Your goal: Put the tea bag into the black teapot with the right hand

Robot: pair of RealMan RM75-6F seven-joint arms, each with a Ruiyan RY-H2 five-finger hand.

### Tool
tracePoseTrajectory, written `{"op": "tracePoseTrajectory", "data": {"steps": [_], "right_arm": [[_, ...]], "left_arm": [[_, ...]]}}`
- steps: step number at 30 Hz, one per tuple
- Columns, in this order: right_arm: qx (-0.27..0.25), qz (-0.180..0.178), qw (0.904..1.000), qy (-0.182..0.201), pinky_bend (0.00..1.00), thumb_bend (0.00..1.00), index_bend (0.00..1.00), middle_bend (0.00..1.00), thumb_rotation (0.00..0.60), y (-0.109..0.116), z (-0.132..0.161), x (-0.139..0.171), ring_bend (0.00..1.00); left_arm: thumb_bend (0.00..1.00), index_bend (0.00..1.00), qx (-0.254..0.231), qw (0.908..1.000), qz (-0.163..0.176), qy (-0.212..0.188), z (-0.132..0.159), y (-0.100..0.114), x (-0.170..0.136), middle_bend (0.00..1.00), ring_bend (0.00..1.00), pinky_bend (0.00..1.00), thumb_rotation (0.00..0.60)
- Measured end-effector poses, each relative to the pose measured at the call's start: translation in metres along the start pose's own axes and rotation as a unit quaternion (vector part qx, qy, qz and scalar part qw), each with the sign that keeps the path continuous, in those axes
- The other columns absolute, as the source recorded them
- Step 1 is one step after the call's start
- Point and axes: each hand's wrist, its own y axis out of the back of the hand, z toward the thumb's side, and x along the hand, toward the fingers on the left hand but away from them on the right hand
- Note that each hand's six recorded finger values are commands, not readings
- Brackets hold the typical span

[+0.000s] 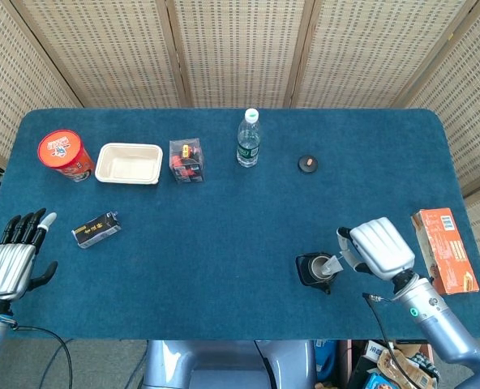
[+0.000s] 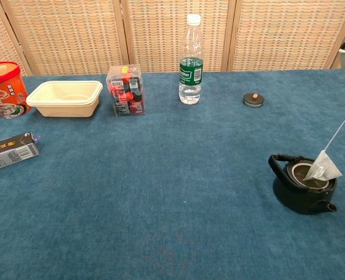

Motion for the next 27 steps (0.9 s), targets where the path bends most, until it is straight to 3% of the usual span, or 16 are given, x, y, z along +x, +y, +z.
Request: {"op": "tracePoseTrajectory", "data": {"steps": [18, 23, 27], "right_arm": [[0.004, 0.032, 0.9995, 0.008, 1.00, 0.63, 0.65, 0.90, 0.600, -0.031, 0.002, -0.019, 0.93], [0.012, 0.043, 0.9990, 0.008, 1.00, 0.63, 0.52, 0.88, 0.595, -0.039, -0.001, -0.019, 0.93], [0.020, 0.054, 0.9983, 0.008, 1.00, 0.63, 0.35, 0.86, 0.448, -0.044, -0.003, -0.018, 0.93]], "left_arm": [[0.37, 0.00, 0.001, 1.0000, 0.001, 0.003, -0.002, 0.002, 0.000, 0.00, 0.00, 0.00, 0.600], [0.37, 0.00, 0.002, 1.0000, 0.003, 0.003, -0.002, 0.004, 0.000, 0.00, 0.00, 0.00, 0.600], [0.37, 0.00, 0.002, 1.0000, 0.003, 0.002, -0.001, 0.004, 0.000, 0.00, 0.00, 0.00, 0.600]]}}
